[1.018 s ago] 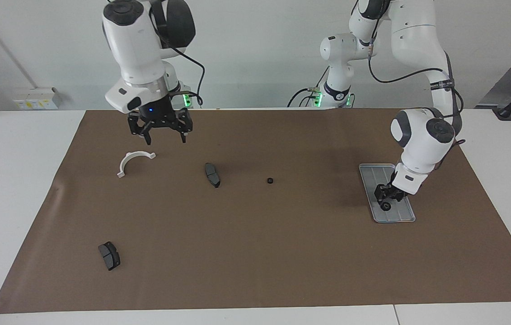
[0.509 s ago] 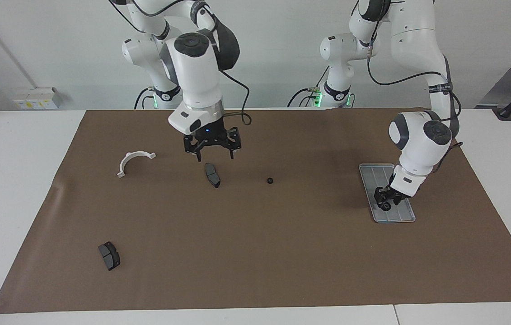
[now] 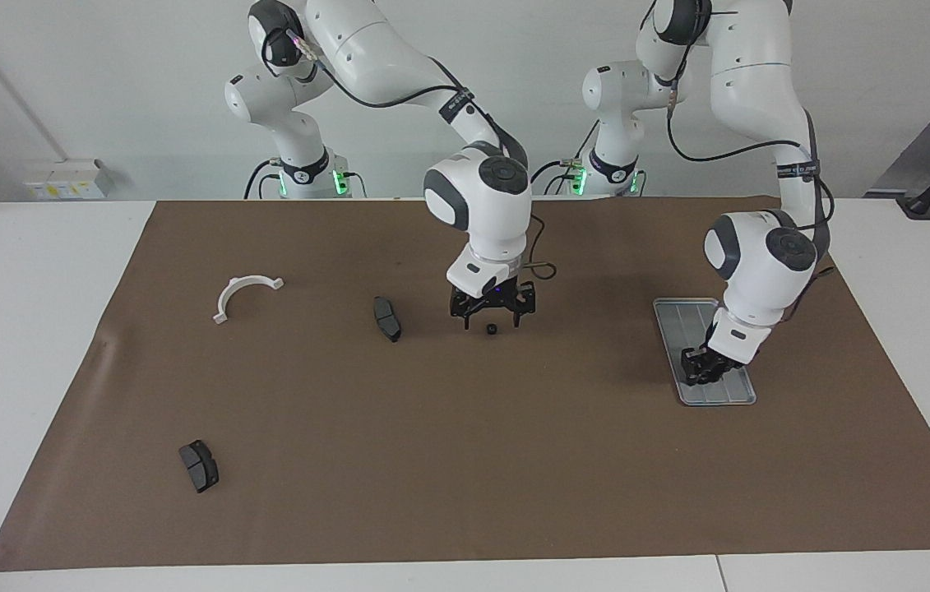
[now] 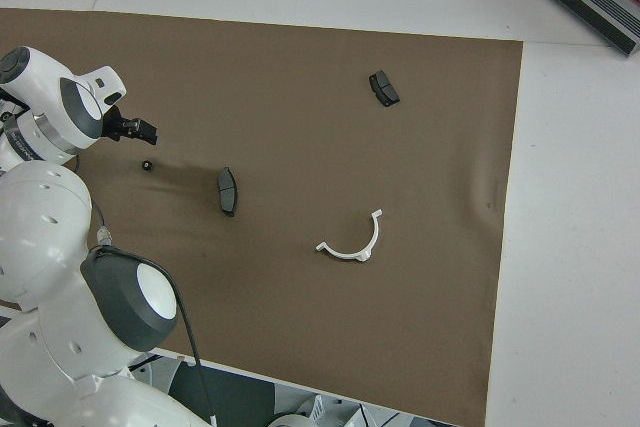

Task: Place bearing gear from tray to pile

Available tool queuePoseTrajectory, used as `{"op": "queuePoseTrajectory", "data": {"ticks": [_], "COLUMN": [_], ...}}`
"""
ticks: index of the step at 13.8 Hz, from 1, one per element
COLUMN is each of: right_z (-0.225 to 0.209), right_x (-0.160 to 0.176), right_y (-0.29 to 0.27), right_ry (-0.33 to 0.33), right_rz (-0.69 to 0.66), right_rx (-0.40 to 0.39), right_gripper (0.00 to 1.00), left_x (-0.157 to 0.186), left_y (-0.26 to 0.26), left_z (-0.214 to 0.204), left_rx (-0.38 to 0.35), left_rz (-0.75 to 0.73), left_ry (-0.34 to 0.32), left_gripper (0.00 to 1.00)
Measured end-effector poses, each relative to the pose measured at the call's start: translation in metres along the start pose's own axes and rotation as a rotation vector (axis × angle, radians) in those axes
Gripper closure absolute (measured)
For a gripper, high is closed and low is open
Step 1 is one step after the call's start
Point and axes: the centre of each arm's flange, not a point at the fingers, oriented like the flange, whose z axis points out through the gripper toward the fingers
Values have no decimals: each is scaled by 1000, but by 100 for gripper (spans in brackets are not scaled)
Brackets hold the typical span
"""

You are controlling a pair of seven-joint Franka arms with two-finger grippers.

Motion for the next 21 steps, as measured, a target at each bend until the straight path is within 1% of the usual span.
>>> {"op": "queuePoseTrajectory", "data": {"ticks": [1, 2, 3, 4, 5, 6, 8, 9, 10, 11, 12, 14, 15, 18, 21], "right_z": [3, 7, 12, 19, 26, 33, 41, 44, 46, 46, 46, 47, 49, 52, 53], "right_x": [0, -2, -5, -11, -18, -23, -29, -31, -32, -32, -31, -31, -32, -37, -39], "right_y": [0, 0, -1, -2, -3, -4, -3, -2, -2, -2, -2, -3, -3, -1, -1], "right_ry": [-3, -9, -17, -28, -40, -46, -56, -59, -57, -54, -46, -27, -26, -32, -36], "right_rz": [0, -1, -6, -13, -19, -24, -26, -26, -25, -20, -14, 4, 6, 6, 4], "right_rx": [-3, -7, -13, -21, -30, -33, -40, -42, -40, -35, -28, -9, -7, -10, -12], "right_gripper": [0, 0, 0, 0, 4, 5, 22, 23, 32, 35, 35, 38, 39, 47, 48], "left_x": [0, 0, 0, 0, 0, 0, 0, 2, 6, 11, 17, 24, 22, 7, -12], "left_y": [0, 1, 1, 1, 1, 1, 1, 1, 2, 4, 8, 31, 51, 123, 180], "left_z": [0, 0, 0, -1, -1, -1, -2, -5, -11, -20, -31, -48, -51, -52, -54], "left_rx": [0, 0, -1, -1, -1, -1, 1, 2, 4, 1, -9, -30, -33, -35, -35], "left_rz": [1, 1, 2, 2, 2, 2, 1, 1, 0, -8, -23, -61, -89, -165, -234], "left_ry": [0, 0, 1, 1, 1, 0, -10, -23, -39, -52, -59, -71, -75, -83, -90], "left_gripper": [57, 57, 61, 62, 65, 65, 65, 65, 65, 65, 65, 65, 65, 65, 65]}}
